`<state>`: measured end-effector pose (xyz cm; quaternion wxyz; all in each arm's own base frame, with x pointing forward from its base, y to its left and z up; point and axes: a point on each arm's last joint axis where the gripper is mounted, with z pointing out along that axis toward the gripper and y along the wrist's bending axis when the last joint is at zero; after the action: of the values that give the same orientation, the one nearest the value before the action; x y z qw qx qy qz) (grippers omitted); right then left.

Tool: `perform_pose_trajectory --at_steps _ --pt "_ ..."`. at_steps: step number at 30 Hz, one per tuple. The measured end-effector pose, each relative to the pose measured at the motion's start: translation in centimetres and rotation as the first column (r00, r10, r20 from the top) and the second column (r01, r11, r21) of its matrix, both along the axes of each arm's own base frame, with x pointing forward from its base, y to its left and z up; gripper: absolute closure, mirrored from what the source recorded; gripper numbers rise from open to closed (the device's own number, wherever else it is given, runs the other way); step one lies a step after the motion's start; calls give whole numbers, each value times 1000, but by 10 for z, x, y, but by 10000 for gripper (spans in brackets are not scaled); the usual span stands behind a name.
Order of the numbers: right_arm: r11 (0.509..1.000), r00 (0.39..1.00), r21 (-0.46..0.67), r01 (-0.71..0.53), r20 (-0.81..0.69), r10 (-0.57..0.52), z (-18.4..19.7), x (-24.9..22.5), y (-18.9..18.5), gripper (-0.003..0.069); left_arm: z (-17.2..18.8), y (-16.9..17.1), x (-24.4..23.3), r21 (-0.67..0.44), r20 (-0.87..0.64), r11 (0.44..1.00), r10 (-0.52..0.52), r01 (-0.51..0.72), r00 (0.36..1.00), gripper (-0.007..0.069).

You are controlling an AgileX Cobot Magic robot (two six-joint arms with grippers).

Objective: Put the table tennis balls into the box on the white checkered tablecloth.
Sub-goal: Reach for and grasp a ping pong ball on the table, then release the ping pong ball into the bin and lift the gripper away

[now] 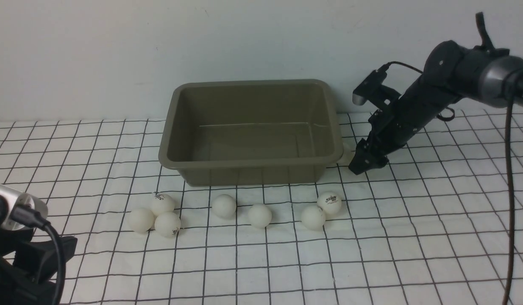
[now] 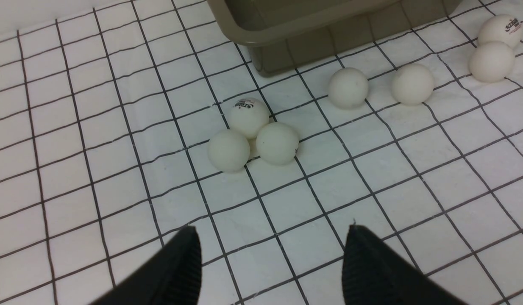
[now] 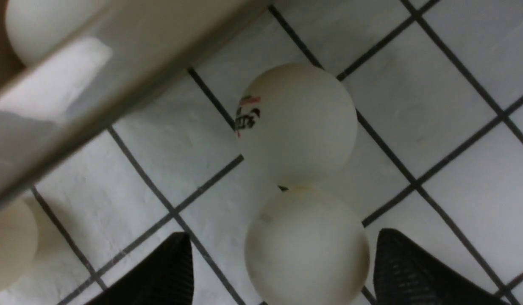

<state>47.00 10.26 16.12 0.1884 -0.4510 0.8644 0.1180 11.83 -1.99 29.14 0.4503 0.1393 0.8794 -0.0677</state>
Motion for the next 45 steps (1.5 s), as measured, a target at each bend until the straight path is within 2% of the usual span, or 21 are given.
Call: perform_pose_trajectory --at_steps 3,6,8,13,16,21,24,26,28,31,35,37,45 --pt "1000 1000 -4 -5 0 5 -5 0 5 164 0 0 0 0 0 1000 0 0 1000 220" --pt "999 1000 -25 22 -2 -22 -9 1 4 228 0 0 0 0 -1 1000 0 0 1000 220" --pt "997 999 -59 49 9 -48 -10 3 1 302 0 0 0 0 -1 1000 0 0 1000 220" --pt "989 998 -137 60 27 -57 -3 3 -7 297 0 0 0 0 -1 1000 0 0 1000 220" --pt "988 997 -139 64 56 -57 12 1 -8 297 0 0 0 0 -1 1000 0 0 1000 220" --pt "996 982 -20 85 174 -80 68 -6 -2 297 0 0 0 0 -1 1000 0 0 1000 220" --pt "986 971 161 40 225 -76 98 -12 11 297 0 0 0 0 -1 1000 0 0 1000 220" --pt "961 975 277 7 211 -68 105 -14 20 297 0 0 0 0 -1 1000 0 0 1000 220" --pt "940 981 337 -44 191 -23 105 -18 30 297 0 0 0 0 -1 1000 0 0 1000 220" --pt "924 981 364 -118 190 50 102 -23 45 297 0 0 0 0 -1 1000 0 0 1000 220" --pt "919 977 363 -153 195 85 95 -24 57 297 0 0 0 0 -1 1000 0 0 1000 220" --pt "920 976 362 -153 199 85 95 -24 58 293 0 0 0 0 -1 1000 0 0 1000 220" --pt "931 963 343 -125 267 31 96 -15 49 188 0 0 0 0 -1 1000 0 0 1000 220"
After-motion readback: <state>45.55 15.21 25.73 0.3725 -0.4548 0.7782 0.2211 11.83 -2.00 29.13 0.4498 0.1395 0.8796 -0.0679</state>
